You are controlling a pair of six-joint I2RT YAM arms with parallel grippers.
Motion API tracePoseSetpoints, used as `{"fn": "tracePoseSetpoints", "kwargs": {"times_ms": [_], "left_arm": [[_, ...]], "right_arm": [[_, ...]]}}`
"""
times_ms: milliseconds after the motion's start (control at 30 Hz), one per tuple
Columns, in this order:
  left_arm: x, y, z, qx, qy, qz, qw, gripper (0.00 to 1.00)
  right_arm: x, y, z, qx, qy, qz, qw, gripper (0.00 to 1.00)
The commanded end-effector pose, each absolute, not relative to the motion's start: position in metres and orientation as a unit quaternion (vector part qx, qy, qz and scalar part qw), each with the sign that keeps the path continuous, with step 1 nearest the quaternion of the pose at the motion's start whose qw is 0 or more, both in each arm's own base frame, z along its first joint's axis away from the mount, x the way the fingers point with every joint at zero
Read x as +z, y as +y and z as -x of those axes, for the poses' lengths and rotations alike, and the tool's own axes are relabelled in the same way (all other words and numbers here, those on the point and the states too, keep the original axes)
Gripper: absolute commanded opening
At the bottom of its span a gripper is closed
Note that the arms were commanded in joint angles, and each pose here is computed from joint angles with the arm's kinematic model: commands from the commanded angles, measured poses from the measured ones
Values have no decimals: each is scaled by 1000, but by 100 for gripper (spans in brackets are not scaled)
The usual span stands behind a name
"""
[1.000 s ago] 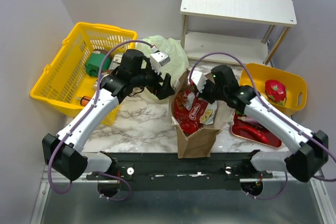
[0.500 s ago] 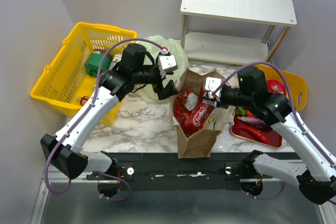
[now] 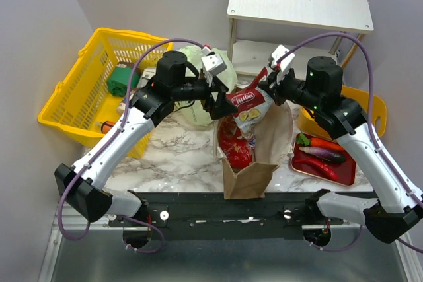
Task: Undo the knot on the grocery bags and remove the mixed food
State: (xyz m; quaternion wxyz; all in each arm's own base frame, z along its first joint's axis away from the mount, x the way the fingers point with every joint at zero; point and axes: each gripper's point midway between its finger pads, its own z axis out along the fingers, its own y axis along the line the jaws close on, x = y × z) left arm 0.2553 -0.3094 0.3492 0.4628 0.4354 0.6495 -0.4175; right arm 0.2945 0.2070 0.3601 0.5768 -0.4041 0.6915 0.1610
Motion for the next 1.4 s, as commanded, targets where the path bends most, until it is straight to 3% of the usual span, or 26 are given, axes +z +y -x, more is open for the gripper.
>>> {"fn": "tracePoseSetpoints", "kwargs": {"times_ms": [0, 167, 233, 267, 333, 367, 400, 467, 633, 667, 733, 767, 800, 1033, 1300, 1367], "left_arm": [[347, -327, -257, -476, 661, -392, 428, 98], [337, -339, -268, -496, 676, -365, 403, 98], [335, -341, -275, -488, 678, -366, 410, 88], [330, -342, -278, -479, 675, -381, 413, 72], [339, -344, -277, -482, 655, -404, 419, 51], [339, -344, -277, -480, 653, -411, 417, 24], [344, -344, -279, -474, 643, -423, 428, 12], [352, -342, -274, -475, 627, -439, 435, 0], [397, -333, -265, -446, 561, -492, 494, 0], [407, -331, -264, -439, 552, -494, 508, 0], [433, -329, -263, -427, 528, -502, 536, 0], [440, -328, -265, -421, 523, -502, 546, 0], [458, -326, -265, -414, 508, -502, 565, 0], [552, -318, -292, -331, 435, -478, 688, 0], [650, -310, -366, -176, 348, -374, 841, 0], [635, -319, -407, -118, 359, -366, 850, 0]], "right_arm": [[401, 205, -310, 156, 672, 355, 630, 0], [397, 205, -317, 165, 687, 321, 630, 0], [400, 207, -316, 177, 686, 315, 632, 0], [400, 209, -315, 184, 687, 312, 630, 0], [402, 208, -316, 184, 688, 310, 630, 0], [401, 208, -316, 182, 689, 311, 629, 0], [401, 206, -317, 179, 690, 310, 628, 0], [398, 201, -317, 172, 698, 306, 624, 0], [397, 168, -321, 143, 724, 283, 612, 4], [393, 161, -321, 137, 736, 274, 604, 32], [398, 131, -330, 125, 754, 219, 606, 56], [405, 119, -332, 120, 757, 197, 611, 75], [410, 109, -335, 119, 762, 166, 615, 78], [443, 29, -341, 61, 742, 46, 666, 82], [423, 58, -324, 117, 732, 115, 662, 84], [411, 58, -325, 119, 739, 108, 654, 84]]}}
